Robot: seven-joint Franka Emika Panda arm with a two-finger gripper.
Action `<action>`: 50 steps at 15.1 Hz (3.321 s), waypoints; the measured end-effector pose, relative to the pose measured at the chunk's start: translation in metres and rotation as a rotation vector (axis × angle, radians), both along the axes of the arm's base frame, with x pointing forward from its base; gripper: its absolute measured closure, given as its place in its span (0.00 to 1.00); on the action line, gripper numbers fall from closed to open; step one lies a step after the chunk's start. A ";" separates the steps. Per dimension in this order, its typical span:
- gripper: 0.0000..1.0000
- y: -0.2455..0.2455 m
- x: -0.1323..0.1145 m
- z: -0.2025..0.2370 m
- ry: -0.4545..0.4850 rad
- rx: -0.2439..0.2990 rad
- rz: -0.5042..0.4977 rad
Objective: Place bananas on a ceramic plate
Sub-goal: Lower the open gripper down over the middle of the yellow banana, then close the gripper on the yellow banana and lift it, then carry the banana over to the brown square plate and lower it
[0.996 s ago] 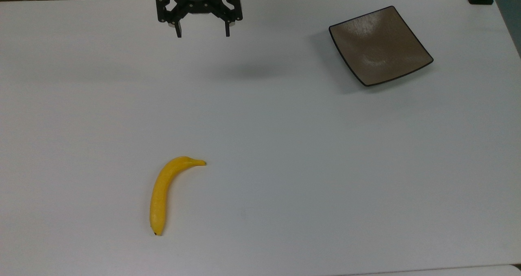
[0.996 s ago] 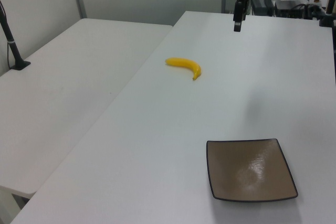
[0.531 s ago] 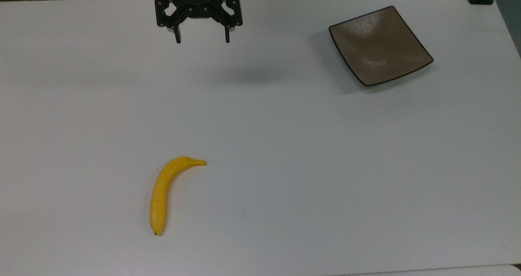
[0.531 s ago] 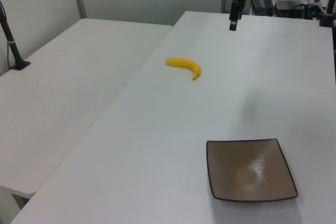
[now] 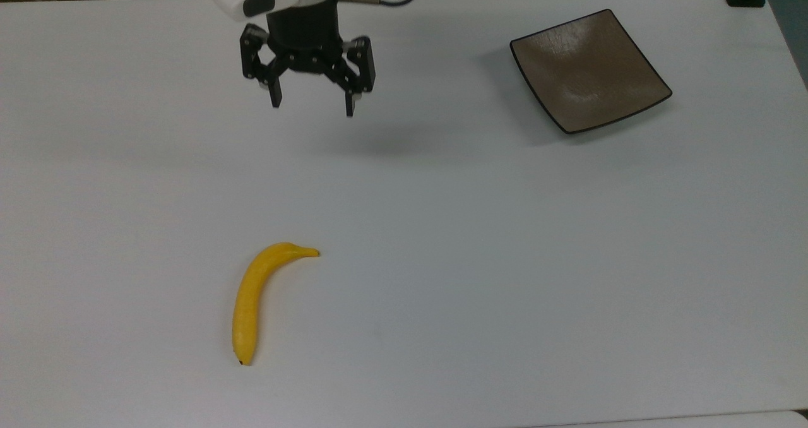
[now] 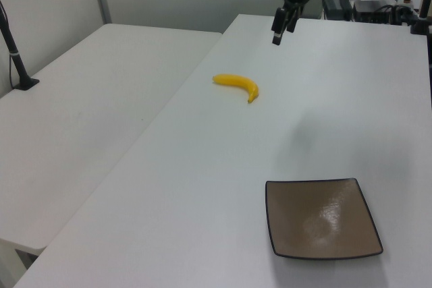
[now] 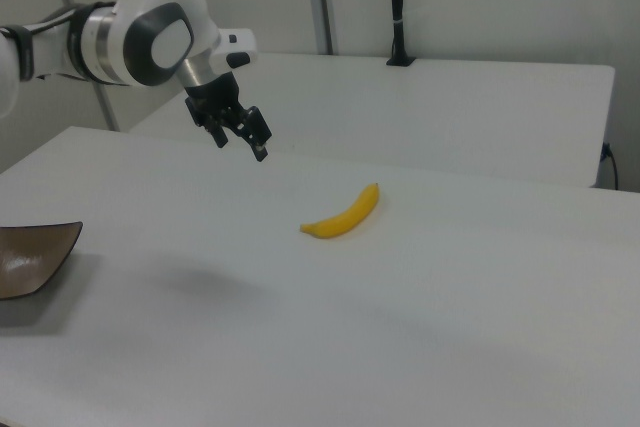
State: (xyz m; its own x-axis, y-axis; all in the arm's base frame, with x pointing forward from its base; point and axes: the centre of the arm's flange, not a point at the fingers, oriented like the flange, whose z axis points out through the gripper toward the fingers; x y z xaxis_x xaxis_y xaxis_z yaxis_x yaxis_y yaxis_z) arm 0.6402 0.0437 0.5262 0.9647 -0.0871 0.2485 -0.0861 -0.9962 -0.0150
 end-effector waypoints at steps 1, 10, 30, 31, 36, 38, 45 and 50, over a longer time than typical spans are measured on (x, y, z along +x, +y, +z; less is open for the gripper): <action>0.00 0.000 0.007 -0.006 -0.027 0.011 -0.038; 0.00 -0.016 0.067 -0.086 -0.117 0.001 -0.238; 0.16 -0.073 0.131 -0.224 -0.156 -0.058 -0.301; 0.30 -0.073 0.131 -0.224 -0.158 -0.058 -0.301; 0.70 -0.073 0.132 -0.222 -0.160 -0.058 -0.301; 0.70 -0.073 0.133 -0.220 -0.164 -0.057 -0.301; 0.70 -0.072 0.114 -0.126 -0.054 -0.098 -0.210; 0.70 -0.034 0.069 -0.068 0.071 -0.068 -0.083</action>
